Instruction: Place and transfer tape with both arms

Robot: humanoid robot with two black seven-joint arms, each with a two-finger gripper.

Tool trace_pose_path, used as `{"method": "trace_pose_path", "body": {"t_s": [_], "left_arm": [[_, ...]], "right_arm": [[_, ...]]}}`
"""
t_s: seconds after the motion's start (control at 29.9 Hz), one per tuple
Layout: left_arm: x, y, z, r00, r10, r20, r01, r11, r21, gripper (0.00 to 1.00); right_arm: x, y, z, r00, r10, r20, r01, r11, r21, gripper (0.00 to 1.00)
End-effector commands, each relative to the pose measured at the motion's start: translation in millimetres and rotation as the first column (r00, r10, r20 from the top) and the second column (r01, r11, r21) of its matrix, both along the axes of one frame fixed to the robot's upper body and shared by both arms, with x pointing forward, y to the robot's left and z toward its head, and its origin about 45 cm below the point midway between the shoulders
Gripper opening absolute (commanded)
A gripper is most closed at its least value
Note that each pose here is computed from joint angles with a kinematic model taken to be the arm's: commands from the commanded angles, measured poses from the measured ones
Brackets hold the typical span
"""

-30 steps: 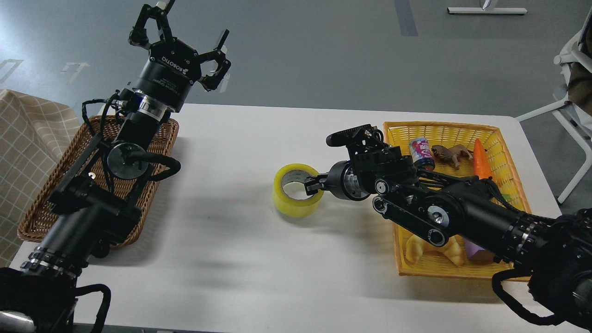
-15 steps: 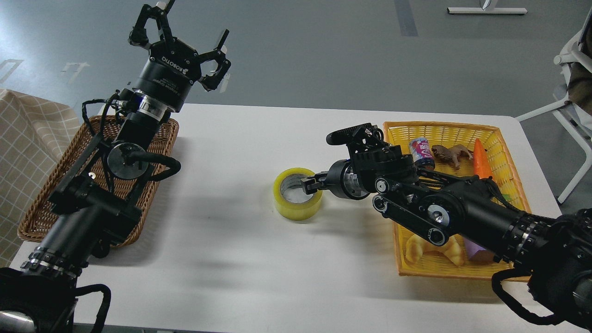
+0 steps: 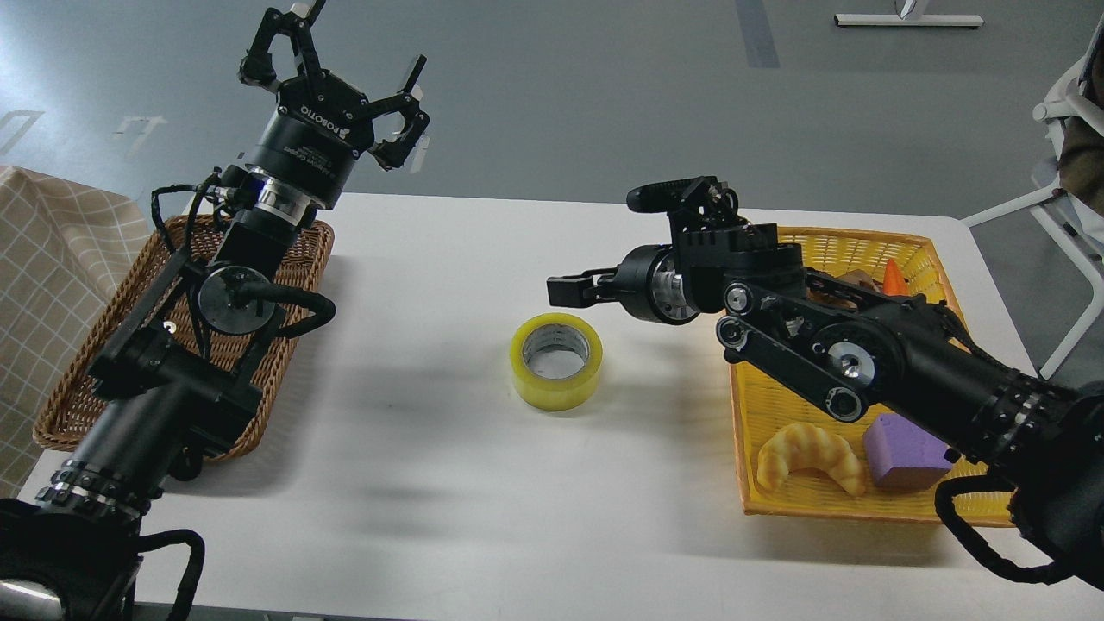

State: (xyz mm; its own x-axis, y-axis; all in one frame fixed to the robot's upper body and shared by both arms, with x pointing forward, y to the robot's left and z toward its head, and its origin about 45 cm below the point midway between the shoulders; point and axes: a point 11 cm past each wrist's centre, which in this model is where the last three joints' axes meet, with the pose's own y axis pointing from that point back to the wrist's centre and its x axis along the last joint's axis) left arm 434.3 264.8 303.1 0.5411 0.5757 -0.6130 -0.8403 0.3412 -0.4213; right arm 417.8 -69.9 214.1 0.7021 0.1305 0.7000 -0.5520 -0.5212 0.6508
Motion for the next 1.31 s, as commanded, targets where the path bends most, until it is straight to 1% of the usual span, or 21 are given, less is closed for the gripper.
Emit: {"method": "trace_pose_path", "body": {"t_s": [0.0,0.17,0.37,0.44,0.57,0.64,0.7,0.77,0.84,0.9,0.97,1.04,1.14,1.24,1.27], "left_arm": [[0,1,0,1.0,0.001,0.0,-0.001,1.0,0.004,0.98],[0,1,-1,1.0,-0.001,-0.001,0.001,1.0,0.008,0.98],[0,2,0,1.0,0.001,-0.002,-0.001,1.0,0.013,0.98],[0,2,-1,1.0,0.001,-0.003,-0.001,1.0,0.013,0.98],[0,2,-3,1.0,0.002,-0.009,-0.002,1.0,0.018,0.98],[0,3,-3,1.0,0.002,-0.009,-0.001,1.0,0.021,0.98],[0,4,-3,1.0,0.003,-0.01,-0.003,1.0,0.025,0.98],[0,6,-2,1.0,0.006,-0.009,-0.006,1.0,0.031,0.98],[0,7,-2,1.0,0.006,-0.01,-0.006,0.999,0.033,0.98],[0,6,-3,1.0,0.005,-0.01,-0.005,0.999,0.033,0.98],[0,6,-3,1.0,0.004,-0.011,-0.004,0.999,0.036,0.98],[0,5,-3,1.0,0.002,-0.011,-0.002,0.999,0.035,0.98],[-1,3,-4,1.0,-0.002,-0.014,0.003,0.999,0.036,0.98],[-1,3,-5,1.0,-0.004,-0.015,0.005,0.999,0.039,0.98],[-1,3,-5,1.0,-0.004,-0.015,0.005,0.999,0.039,0.98]], "right_arm": [[5,-17,23,1.0,-0.028,0.014,0.027,0.997,0.065,1.0],[6,-43,50,0.998,-0.057,0.019,0.054,0.988,0.143,1.0],[17,-79,95,0.986,-0.144,0.078,0.119,0.958,0.262,1.0],[19,-84,104,0.982,-0.166,0.088,0.133,0.945,0.298,1.0],[24,-105,140,0.964,-0.246,0.105,0.173,0.874,0.454,1.0],[24,-111,145,0.959,-0.267,0.093,0.187,0.847,0.498,1.0],[24,-120,156,0.954,-0.289,0.081,0.197,0.807,0.557,1.0],[24,-135,164,0.947,-0.32,0.037,0.225,0.739,0.635,1.0],[24,-143,168,0.943,-0.334,0.006,0.242,0.694,0.679,1.0],[24,-156,174,0.935,-0.352,-0.036,0.262,0.62,0.739,1.0],[23,-177,182,0.923,-0.374,-0.089,0.286,0.514,0.808,1.0],[23,-188,185,0.917,-0.384,-0.111,0.296,0.465,0.834,1.0],[21,-210,194,0.904,-0.398,-0.152,0.303,0.35,0.886,1.0],[19,-223,193,0.899,-0.389,-0.201,0.313,0.25,0.916,1.0],[19,-223,193,0.899,-0.389,-0.201,0.313,0.249,0.916,1.0]]}}
